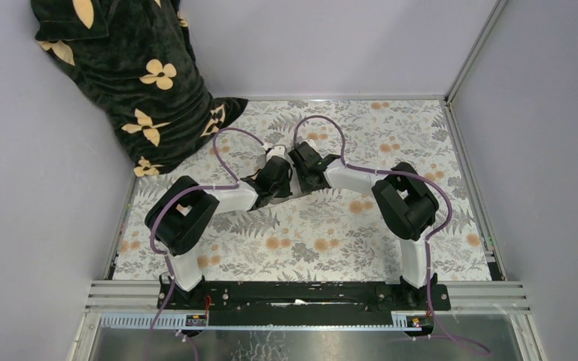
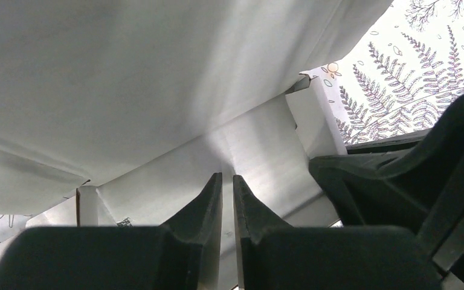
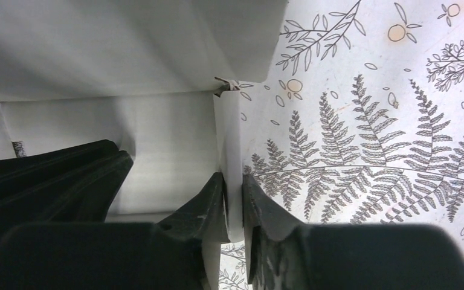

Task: Fold the paper box
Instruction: Fold the paper box at the center of the board.

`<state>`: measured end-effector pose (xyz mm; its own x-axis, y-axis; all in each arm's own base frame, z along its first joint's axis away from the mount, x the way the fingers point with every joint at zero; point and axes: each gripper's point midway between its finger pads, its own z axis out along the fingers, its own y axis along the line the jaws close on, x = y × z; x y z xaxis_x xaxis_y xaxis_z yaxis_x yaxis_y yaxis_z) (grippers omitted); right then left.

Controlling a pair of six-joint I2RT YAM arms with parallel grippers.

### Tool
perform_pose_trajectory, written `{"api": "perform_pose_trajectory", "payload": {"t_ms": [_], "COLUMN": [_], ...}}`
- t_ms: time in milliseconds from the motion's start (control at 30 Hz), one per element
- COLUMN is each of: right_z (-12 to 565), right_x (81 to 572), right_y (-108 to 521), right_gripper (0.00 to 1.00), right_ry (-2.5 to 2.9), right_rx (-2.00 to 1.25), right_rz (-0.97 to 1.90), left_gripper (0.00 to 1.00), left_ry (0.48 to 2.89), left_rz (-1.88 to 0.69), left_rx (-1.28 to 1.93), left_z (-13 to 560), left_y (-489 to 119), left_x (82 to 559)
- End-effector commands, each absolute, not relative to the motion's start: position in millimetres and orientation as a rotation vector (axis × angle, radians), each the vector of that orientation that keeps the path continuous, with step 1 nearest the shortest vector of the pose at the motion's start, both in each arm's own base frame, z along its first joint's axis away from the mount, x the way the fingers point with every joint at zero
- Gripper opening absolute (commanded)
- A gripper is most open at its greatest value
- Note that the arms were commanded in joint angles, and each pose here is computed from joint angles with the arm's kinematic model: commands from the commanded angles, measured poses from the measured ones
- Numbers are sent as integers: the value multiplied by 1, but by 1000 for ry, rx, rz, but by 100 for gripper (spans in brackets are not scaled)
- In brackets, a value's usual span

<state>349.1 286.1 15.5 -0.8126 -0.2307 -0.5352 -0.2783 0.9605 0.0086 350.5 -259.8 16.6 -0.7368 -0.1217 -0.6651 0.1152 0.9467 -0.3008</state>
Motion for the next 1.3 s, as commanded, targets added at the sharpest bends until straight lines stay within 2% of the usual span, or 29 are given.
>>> {"api": "perform_pose_trajectory", "payload": {"t_ms": [0,100,600,800,1100,1167,1267], "right_z": [19,14,7,7,-1,-1,0], "right_x": [369,372,379,379,372,373,374], "right_y": [294,290,246,237,230,238,248], "right_gripper": [16,11,8,5,9,14,15], "right_ry": [2501,2512,2439,2424,2451,2459,2493], "right_rx": [-292,-296,-318,-299,-321,-324,-310], "right_rz": [136,91,-357,-440,-420,-337,-192], "left_gripper": [16,16,16,16,16,16,16], "left_ry": [2514,2516,2519,2517,2520,2520,2516], "left_rz": [-375,-372,-381,-385,-379,-378,-378], "left_rx": [46,49,56,52,45,48,48], "left_z": [-24,-24,-26,-26,-28,-28,-26], "left_y": [-250,-249,-251,-251,-251,-251,-251], "left_x": [320,320,320,319,321,321,322]}}
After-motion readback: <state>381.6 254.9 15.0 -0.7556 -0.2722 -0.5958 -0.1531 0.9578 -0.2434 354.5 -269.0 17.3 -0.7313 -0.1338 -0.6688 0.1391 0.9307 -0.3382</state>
